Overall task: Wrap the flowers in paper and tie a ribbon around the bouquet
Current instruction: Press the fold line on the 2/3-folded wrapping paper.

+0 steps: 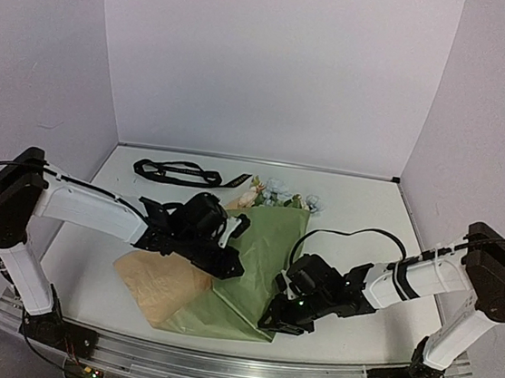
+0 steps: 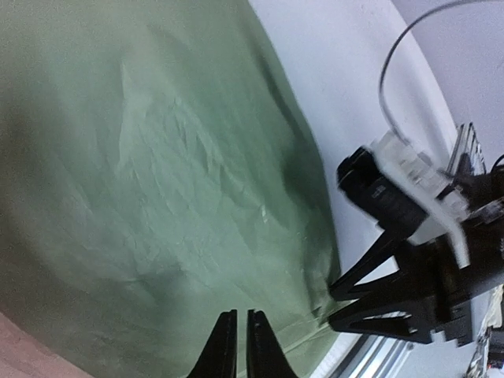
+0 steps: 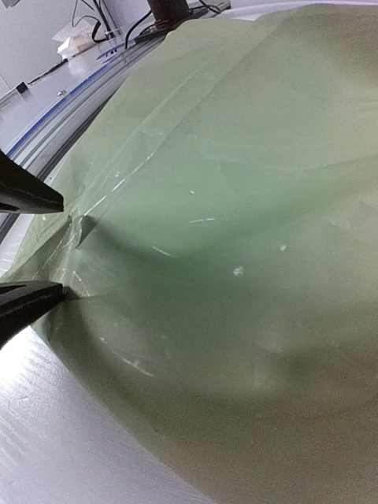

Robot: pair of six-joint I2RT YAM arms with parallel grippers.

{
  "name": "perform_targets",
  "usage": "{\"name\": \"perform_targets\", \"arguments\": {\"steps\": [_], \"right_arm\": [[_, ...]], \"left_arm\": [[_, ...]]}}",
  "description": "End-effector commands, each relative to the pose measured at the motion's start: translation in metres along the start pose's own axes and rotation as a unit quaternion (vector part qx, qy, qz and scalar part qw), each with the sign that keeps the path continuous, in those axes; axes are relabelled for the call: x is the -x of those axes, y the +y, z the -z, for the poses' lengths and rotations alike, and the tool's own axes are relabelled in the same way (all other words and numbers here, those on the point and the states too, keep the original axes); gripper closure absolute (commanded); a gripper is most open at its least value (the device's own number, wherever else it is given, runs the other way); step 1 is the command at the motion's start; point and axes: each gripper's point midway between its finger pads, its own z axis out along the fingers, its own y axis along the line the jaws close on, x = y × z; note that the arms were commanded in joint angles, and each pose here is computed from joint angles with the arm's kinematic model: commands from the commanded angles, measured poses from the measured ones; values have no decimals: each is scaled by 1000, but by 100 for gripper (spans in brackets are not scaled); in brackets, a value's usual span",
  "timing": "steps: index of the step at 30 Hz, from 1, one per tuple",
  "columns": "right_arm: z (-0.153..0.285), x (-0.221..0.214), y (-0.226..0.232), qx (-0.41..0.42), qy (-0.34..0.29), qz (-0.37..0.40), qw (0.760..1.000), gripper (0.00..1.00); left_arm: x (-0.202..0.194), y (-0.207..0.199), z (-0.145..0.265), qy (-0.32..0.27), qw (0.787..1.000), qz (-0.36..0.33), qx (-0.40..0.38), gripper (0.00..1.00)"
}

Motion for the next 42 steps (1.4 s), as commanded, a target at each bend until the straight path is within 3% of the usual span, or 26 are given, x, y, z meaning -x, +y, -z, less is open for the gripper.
{"name": "perform_targets", "arguments": {"steps": [1, 16, 26, 42], "right_arm": [[4, 6, 4, -5, -15, -5, 1000, 69], [14, 52, 31, 47, -74, -53, 995, 68], [-12, 99, -12, 78, -137, -176, 972, 71], [23, 151, -39, 91, -199, -215, 952, 71]], "left_arm": [[-18, -1, -18, 19, 999, 20, -32, 99], [-63, 39, -46, 81, 996, 43, 24, 100], [-73, 47, -47, 94, 994, 43, 36, 100], [-81, 56, -49, 109, 992, 40, 53, 100]]}}
